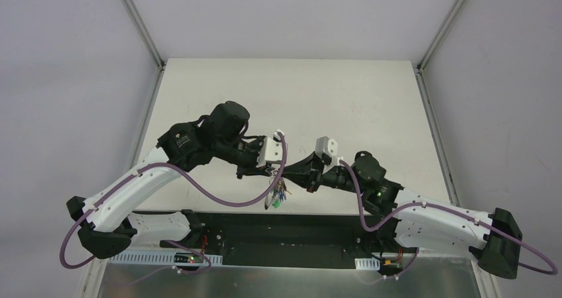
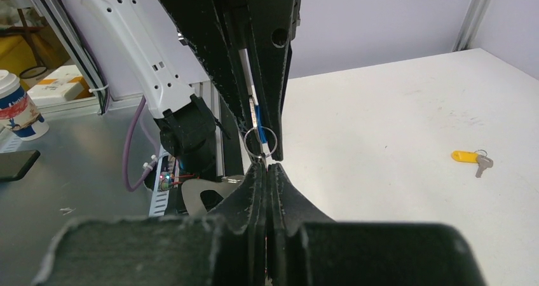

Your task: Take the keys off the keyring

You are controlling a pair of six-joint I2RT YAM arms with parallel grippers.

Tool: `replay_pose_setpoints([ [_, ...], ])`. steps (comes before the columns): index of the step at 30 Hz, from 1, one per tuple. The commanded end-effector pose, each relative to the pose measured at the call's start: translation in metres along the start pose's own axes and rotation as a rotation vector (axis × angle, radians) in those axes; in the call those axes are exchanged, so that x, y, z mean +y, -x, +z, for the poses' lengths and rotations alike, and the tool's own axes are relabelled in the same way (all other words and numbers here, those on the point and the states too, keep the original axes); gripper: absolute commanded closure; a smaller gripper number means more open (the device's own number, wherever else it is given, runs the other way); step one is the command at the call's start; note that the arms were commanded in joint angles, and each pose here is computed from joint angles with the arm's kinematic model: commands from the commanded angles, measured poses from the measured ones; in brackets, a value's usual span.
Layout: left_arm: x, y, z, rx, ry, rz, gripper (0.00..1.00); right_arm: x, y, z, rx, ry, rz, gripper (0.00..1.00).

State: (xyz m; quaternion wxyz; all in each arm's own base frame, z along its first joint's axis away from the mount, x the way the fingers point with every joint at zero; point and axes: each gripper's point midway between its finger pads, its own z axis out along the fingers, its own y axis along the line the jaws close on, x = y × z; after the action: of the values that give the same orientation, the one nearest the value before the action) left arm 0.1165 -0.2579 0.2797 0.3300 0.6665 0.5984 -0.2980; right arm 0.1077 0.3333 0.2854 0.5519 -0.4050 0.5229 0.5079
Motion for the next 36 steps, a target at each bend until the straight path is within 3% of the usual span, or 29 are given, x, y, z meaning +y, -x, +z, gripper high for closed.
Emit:
replay_pose_setpoints([
  [1,-0.002,0.027,-0.015,-0.095,0.019,0.079,1.0,-0.007,-0.006,-0.004,-0.017,-0.047,0.029,1.0],
  [26,-0.004,0.033,-0.014,-0.116,0.009,0.076,1.0,-0.008,-0.039,-0.01,0.004,-0.053,0.064,0.99],
  [30,-0.005,0.031,-0.014,-0.114,0.008,0.072,1.0,-0.004,-0.026,-0.016,-0.001,-0.038,0.02,0.76],
  [36,0.0,0.029,-0.012,-0.091,0.034,0.001,1.0,-0.002,-0.012,-0.026,0.049,-0.04,-0.045,0.59],
])
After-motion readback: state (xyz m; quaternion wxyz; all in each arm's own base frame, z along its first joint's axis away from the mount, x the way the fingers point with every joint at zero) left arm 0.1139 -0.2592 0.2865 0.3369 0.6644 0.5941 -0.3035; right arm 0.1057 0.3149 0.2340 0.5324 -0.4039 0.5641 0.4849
